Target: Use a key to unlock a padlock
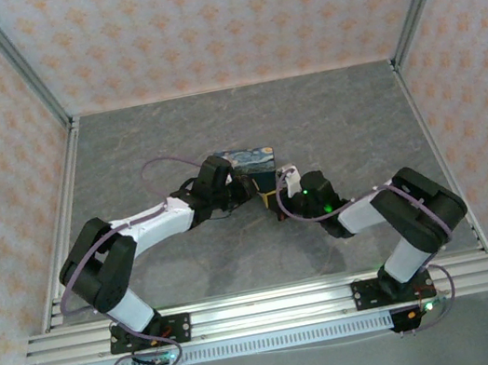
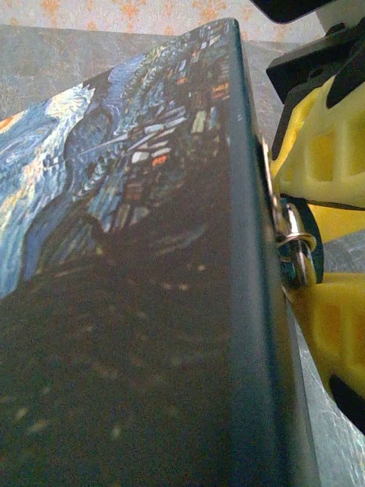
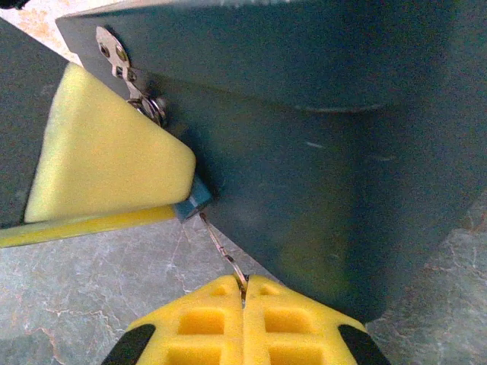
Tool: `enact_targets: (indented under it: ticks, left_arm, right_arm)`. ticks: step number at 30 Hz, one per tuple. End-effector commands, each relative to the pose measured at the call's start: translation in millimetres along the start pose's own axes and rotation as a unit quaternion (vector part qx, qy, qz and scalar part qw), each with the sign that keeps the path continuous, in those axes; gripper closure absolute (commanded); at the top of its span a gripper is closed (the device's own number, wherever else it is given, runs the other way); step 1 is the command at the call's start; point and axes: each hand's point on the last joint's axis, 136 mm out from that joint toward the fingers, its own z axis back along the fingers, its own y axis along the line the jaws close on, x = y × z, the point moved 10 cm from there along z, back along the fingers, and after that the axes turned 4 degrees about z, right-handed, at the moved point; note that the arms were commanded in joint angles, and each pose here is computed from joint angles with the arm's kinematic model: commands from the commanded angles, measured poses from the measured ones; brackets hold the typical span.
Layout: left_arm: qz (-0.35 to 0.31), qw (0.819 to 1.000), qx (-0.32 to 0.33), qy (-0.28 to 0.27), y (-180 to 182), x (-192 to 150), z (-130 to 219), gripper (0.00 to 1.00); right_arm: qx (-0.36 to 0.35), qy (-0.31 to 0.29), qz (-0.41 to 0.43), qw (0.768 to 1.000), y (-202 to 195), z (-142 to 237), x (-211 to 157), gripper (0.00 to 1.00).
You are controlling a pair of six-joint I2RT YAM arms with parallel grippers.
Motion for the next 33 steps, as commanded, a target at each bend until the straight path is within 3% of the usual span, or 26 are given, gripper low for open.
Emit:
enact_targets:
  ticks: [1,33]
  left_arm:
    - [-0.004,1.0,-0.022,-0.011,-15.3,7.3,5.9,0.77]
    - [-0.006,1.0,-0.014,-0.012,-14.0,6.7,5.2,0.77]
  right_arm:
    - [0.014,-0.032,0.006,0.999,5.7,-2.8,14.0,1.0]
    - [0.01,-0.047,0.002,0.999,6.4,6.5,11.5,1.0]
